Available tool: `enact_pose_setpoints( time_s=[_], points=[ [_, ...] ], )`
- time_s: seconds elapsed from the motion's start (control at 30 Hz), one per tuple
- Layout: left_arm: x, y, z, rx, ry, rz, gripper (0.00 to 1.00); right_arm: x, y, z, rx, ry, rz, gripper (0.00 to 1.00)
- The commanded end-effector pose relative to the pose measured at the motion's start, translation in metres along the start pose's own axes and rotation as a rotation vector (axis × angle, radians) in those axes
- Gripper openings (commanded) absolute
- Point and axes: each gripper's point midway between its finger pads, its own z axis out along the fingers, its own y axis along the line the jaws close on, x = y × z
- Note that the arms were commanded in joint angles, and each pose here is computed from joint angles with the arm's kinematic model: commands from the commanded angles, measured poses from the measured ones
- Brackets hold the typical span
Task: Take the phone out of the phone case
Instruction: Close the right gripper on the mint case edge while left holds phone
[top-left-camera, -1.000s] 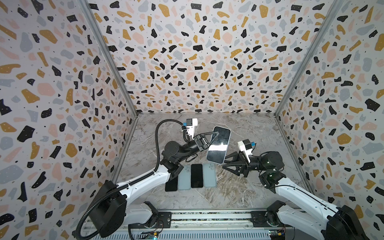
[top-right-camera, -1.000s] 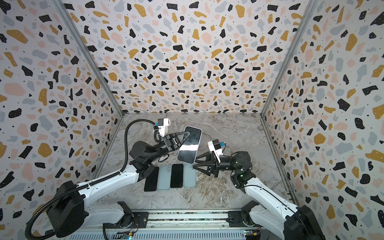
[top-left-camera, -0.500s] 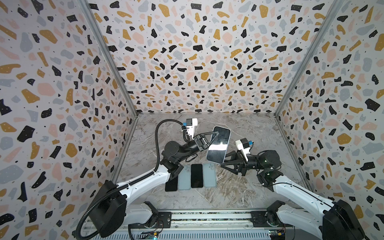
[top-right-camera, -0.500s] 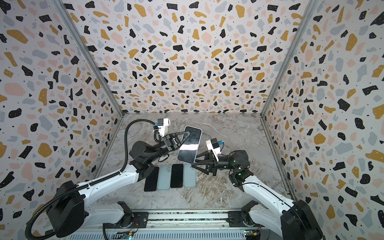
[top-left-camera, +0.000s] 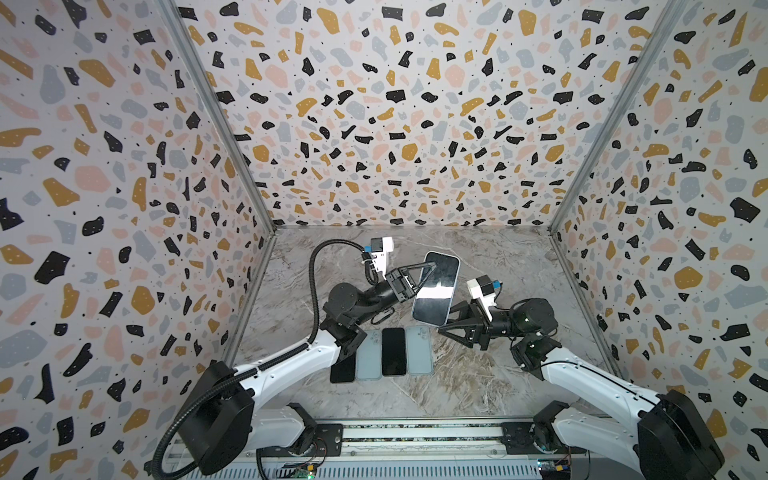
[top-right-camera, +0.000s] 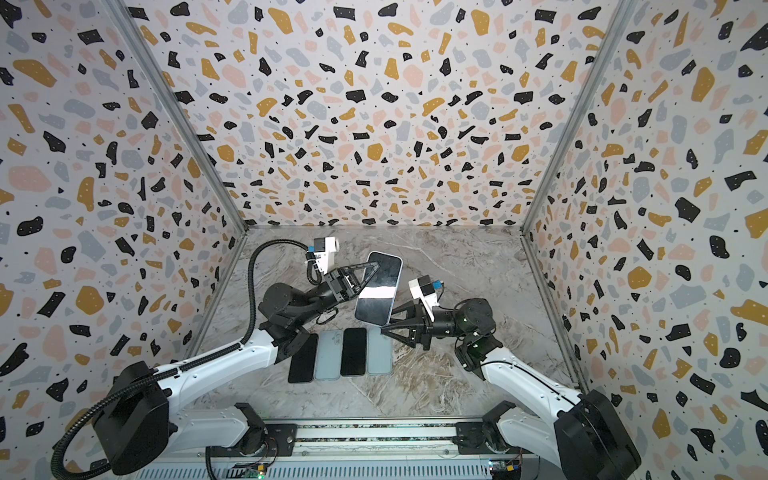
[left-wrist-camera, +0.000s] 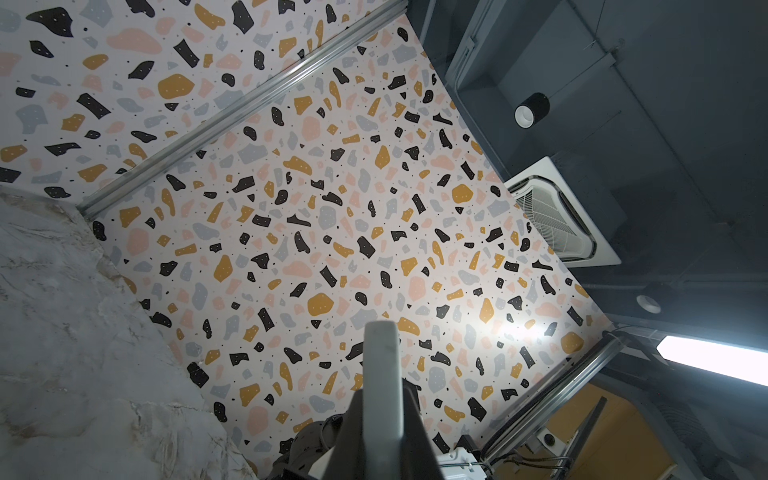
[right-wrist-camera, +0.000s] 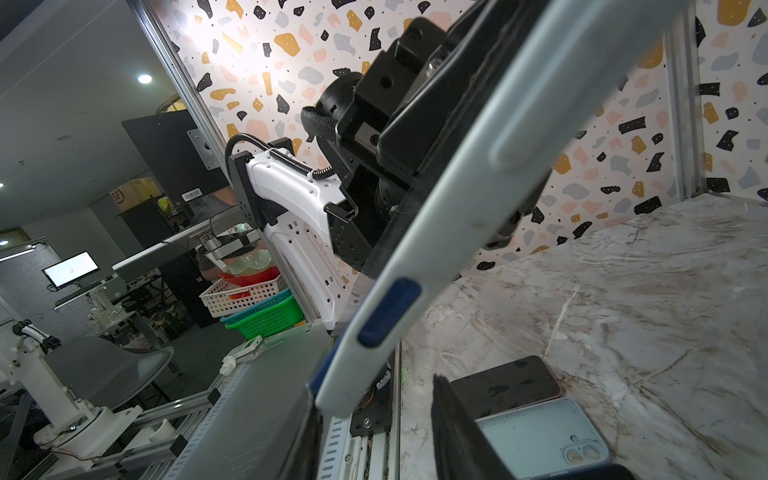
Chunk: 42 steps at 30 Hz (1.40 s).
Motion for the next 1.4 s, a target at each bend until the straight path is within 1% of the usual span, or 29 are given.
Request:
enact_pose_setpoints(
  time_s=[0.0,0.5,0.7,0.93,1.03,1.1,1.3,1.37],
  points=[
    [-0.001,-0.038,-0.004,0.132,-0.004,0.051,0.0,-0.026,-0.006,0.003,0.034,-0.053,-0.025,0.44],
    [0.005,-0.045,-0.004,0.155,0.007,0.047,0.0,-0.028,-0.036,-0.002,0.109,-0.085,0.087,0.44],
    [0.007,-0.039,-0.004,0.138,0.007,0.045,0.0,-0.034,-0.035,-0.005,0.103,-0.113,0.094,0.43],
    [0.003,-0.029,-0.002,0.097,-0.019,0.051,0.0,-0.033,-0.018,-0.009,0.038,-0.153,0.13,0.4],
    [0.002,-0.024,-0.002,0.089,-0.03,0.047,0.0,-0.031,-0.013,-0.008,0.02,-0.157,0.16,0.36],
    [0.002,-0.022,-0.001,0.085,-0.036,0.047,0.0,-0.028,-0.013,-0.006,0.018,-0.155,0.184,0.31],
    [0.002,-0.014,-0.003,0.068,-0.05,0.053,0.0,-0.021,-0.007,-0.004,0.007,-0.16,0.233,0.22],
    [0.002,-0.012,-0.003,0.063,-0.054,0.053,0.0,-0.021,-0.006,-0.006,0.012,-0.169,0.239,0.17]
  ],
)
